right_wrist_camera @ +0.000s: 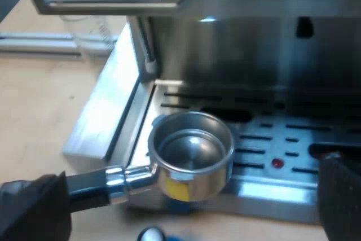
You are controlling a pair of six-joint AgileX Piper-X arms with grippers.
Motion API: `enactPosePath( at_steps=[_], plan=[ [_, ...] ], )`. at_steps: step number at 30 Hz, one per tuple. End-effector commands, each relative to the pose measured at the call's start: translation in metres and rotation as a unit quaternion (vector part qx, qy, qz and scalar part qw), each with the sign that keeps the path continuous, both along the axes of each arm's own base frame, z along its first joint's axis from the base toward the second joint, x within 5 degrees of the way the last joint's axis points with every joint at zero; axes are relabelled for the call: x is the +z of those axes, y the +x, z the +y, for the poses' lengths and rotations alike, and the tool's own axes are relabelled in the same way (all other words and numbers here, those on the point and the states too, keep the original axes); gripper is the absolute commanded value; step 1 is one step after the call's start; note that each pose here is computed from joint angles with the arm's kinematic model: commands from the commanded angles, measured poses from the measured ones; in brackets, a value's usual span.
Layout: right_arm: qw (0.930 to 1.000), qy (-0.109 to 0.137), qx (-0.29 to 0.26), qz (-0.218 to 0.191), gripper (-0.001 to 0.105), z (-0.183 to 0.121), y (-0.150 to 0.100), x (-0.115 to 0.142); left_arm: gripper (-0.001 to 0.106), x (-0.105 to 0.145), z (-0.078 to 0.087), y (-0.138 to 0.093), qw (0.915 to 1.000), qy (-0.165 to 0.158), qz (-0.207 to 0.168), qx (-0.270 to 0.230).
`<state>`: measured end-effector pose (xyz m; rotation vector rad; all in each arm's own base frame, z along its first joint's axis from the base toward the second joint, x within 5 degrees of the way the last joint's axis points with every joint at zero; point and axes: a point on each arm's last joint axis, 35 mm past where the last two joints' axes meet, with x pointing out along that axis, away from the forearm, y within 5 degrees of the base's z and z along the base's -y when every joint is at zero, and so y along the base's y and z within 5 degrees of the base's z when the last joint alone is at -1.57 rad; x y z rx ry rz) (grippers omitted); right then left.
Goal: Put the handle in the coffee machine
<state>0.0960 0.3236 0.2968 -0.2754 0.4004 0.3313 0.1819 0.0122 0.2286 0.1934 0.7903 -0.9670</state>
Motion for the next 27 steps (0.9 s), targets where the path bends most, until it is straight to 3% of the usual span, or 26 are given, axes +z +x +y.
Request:
enactPosePath(
  at_steps=[1, 6, 12, 19, 27],
  plan=[
    [0.9992, -0.003, -0.023, -0.033, 0.087, 0.005, 0.002, -0.002, 0.0, 0.014, 0.0, 0.009, 0.9984, -0.041, -0.038, -0.015],
    [0.9938, -0.011, -0.071, -0.084, 0.087, 0.016, 0.007, -0.013, 0.0, 0.019, 0.001, 0.02, 0.9975, -0.054, -0.042, -0.017],
    [0.9922, -0.014, -0.068, -0.104, 0.087, 0.028, 0.01, -0.019, 0.0, 0.015, 0.004, 0.033, 0.997, -0.061, -0.048, -0.005],
    [0.9914, -0.01, -0.07, -0.111, 0.087, 0.032, 0.011, -0.021, 0.0, 0.006, 0.005, 0.041, 0.9965, -0.075, -0.037, -0.003],
    [0.9912, -0.01, -0.071, -0.111, 0.087, 0.032, 0.011, -0.021, 0.0, 0.008, 0.006, 0.049, 0.9945, -0.085, -0.06, 0.005]
  ],
)
